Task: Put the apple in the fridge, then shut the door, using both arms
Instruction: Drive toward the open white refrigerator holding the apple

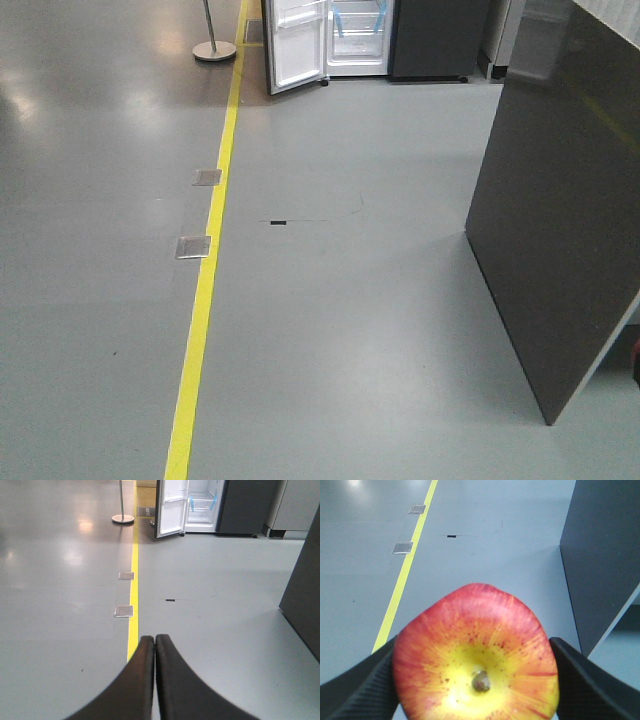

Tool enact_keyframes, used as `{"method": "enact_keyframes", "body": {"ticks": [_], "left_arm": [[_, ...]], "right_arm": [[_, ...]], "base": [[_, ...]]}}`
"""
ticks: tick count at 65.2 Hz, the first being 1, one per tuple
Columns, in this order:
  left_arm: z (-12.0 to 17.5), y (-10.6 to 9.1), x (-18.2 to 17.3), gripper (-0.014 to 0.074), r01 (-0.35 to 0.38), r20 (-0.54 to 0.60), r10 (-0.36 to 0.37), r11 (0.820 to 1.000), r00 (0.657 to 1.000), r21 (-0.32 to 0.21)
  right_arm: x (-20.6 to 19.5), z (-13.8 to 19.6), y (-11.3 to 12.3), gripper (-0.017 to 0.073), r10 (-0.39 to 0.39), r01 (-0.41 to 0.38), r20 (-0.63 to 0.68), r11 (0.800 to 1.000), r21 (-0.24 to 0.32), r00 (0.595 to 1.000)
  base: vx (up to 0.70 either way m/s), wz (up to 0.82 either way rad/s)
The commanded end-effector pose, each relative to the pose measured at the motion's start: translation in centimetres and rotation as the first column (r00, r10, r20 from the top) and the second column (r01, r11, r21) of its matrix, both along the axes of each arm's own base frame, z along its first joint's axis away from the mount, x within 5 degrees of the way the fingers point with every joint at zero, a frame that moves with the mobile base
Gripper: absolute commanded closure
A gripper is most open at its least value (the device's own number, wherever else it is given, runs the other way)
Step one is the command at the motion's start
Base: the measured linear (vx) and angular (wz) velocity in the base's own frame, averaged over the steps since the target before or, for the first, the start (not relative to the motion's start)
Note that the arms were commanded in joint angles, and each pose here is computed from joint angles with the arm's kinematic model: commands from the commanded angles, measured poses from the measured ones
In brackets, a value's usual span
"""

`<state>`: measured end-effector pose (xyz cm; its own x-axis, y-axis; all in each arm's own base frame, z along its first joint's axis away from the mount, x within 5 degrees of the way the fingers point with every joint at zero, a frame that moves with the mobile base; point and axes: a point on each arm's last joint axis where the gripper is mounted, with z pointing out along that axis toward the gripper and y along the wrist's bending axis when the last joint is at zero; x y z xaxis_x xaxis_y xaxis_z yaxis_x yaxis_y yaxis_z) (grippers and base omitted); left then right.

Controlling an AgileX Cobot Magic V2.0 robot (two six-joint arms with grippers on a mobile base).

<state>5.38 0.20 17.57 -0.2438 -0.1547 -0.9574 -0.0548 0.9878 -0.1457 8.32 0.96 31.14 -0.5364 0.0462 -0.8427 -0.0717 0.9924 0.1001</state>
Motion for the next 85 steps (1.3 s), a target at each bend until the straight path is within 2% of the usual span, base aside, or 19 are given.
{"method": "enact_keyframes", "body": {"ticks": [1, 85], "left_arm": [[0.05, -0.07, 0.11, 0.0598, 0.006, 0.067, -0.006, 1.000, 0.998, -0.009], [0.05, -0.07, 0.11, 0.0598, 0.006, 0.067, -0.006, 1.000, 0.998, -0.009]], "right_arm": [[0.32, 1.39, -0.09, 0.0474, -0.018, 0.017, 0.089, 1.000, 0.010, 0.996], [0.32, 1.39, -0.09, 0.0474, -0.018, 0.017, 0.089, 1.000, 0.010, 0.996]], "base": [[0.15, 0.07], [0.16, 0.01]]}}
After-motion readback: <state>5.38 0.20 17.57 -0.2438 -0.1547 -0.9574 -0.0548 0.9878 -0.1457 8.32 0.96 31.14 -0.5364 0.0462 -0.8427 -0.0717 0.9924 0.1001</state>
